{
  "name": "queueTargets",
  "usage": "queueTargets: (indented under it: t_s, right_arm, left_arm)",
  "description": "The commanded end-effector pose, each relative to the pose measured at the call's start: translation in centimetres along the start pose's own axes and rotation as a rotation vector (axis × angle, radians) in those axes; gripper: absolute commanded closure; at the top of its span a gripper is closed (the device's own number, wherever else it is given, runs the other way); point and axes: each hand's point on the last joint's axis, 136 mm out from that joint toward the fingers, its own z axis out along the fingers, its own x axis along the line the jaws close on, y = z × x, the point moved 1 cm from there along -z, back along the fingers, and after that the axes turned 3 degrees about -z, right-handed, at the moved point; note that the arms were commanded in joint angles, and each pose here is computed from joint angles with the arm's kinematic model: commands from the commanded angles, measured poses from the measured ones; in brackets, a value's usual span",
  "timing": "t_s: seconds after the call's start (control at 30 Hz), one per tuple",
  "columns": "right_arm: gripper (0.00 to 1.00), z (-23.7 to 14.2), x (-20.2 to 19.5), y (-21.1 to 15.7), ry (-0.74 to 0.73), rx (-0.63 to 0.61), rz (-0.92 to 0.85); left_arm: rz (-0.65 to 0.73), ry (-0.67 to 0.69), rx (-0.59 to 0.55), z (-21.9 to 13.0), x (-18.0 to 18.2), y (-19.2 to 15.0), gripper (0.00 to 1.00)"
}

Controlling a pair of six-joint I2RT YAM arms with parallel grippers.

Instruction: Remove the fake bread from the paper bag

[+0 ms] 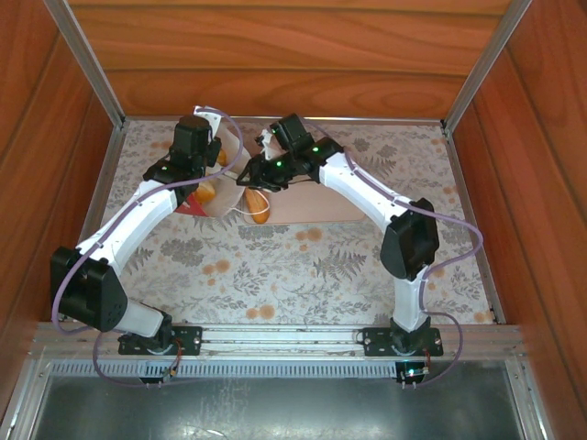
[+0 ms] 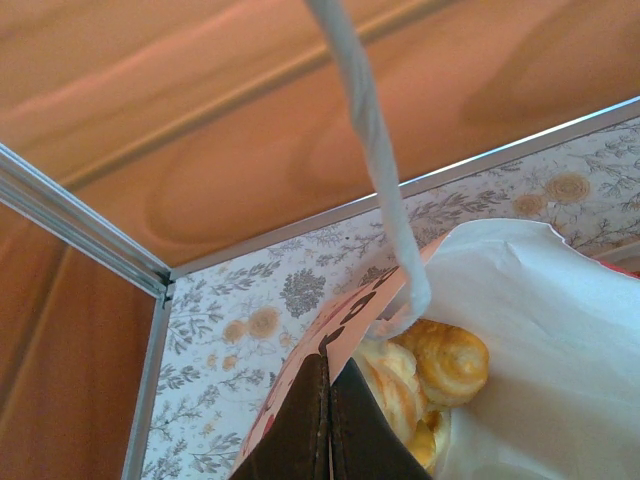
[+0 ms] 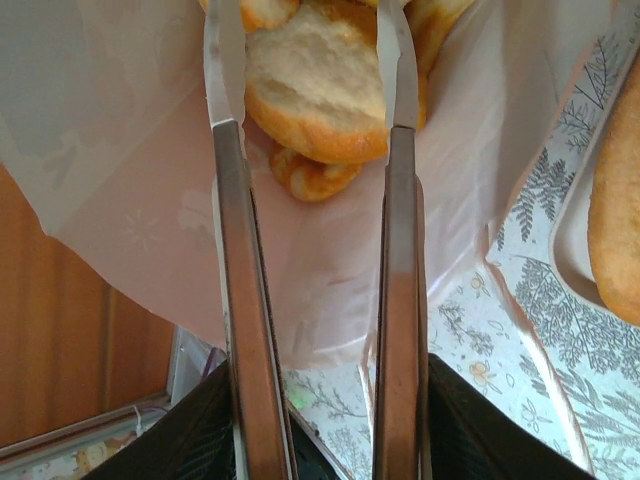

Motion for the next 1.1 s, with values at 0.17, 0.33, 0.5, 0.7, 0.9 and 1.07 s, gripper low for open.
queueTargets:
  t_s: [0.17, 0.33, 0.5, 0.7, 0.9, 1.07]
  right_arm:
    - [0.5, 0.4, 1.0, 2.4, 0.076, -0.059, 0.039]
    - [0.5, 0.9, 1.0, 3.1, 0.108, -0.059, 0.064]
    - [0.49, 1.4, 0.5, 3.6, 0.119, -0.065, 0.095]
    - [0.47, 1.9, 0.8, 4.1, 0.164, -0.068, 0.107]
    - [0.46, 1.9, 0.9, 4.6, 0.184, -0.081, 0.108]
    - [0.46, 2.4, 0.4, 4.6, 0.171, -0.064, 0.129]
  left_arm:
    - [-0.031, -0.012, -0.046, -1.0, 0.1, 1.3, 1.0]
    - [-0.033, -0.014, -0.049, -1.0, 0.1, 1.4, 1.0]
    - [-0.032, -0.018, -0.049, -1.0, 0.0, 1.4, 1.0]
    - [-0.028, -0.019, -0.044, -0.8, -0.1, 1.3, 1.0]
    - [-0.024, -0.019, -0.042, -0.7, -0.1, 1.3, 1.0]
    - [-0.022, -0.019, -0.042, -0.7, -0.2, 1.3, 1.0]
